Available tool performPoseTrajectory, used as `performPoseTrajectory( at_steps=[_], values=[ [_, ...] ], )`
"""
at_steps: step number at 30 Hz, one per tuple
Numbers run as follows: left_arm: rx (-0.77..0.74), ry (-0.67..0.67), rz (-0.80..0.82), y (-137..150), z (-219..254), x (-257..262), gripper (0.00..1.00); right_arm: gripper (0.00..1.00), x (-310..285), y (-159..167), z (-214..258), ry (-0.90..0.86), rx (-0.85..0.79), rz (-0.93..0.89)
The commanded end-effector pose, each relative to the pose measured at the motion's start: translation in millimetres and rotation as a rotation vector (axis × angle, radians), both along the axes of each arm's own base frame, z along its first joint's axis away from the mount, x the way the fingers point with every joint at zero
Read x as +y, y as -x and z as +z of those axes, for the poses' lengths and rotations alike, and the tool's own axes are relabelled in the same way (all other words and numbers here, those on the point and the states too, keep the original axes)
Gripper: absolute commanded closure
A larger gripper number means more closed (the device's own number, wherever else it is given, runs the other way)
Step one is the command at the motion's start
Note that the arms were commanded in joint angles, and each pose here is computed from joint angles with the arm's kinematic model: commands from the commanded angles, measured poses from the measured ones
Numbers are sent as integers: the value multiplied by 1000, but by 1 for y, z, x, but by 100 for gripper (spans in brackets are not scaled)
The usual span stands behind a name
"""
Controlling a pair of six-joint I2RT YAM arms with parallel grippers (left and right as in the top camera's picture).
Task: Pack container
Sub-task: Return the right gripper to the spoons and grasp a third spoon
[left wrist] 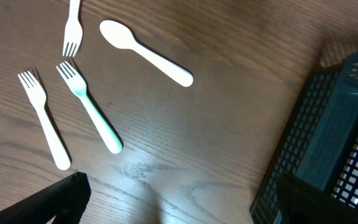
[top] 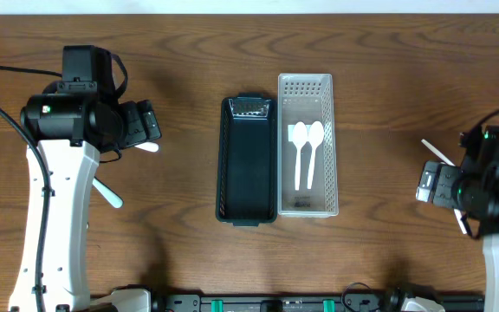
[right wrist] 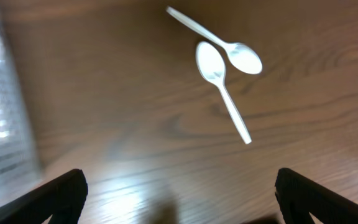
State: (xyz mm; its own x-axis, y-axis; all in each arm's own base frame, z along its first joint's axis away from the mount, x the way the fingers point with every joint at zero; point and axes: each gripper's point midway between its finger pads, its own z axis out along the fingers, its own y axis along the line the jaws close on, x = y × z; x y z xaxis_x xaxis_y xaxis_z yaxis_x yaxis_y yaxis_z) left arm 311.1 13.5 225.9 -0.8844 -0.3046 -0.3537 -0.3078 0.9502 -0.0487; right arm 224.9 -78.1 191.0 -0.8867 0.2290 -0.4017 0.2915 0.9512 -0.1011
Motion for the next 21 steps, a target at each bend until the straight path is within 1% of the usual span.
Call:
performPoseTrajectory(
  at_steps=[1, 4, 9, 16, 21],
  values=[
    [8, -16, -6, 0, -1, 2, 2, 1, -26, -12, -29, -30, 77, 25],
    [8, -15, -6, 0, -1, 2, 2, 1, -45, -28, -55, -96, 102, 35],
    [7, -15, -6, 0, -1, 3, 2, 1, -76, -28, -97, -84, 232, -27],
    [4, -15, -6, -1, -1, 3, 2, 4, -84, -37, -145, -116, 329, -6],
    [4, -15, -6, -1, -1, 3, 2, 12, -84, -37, -173, -146, 392, 13]
  ],
)
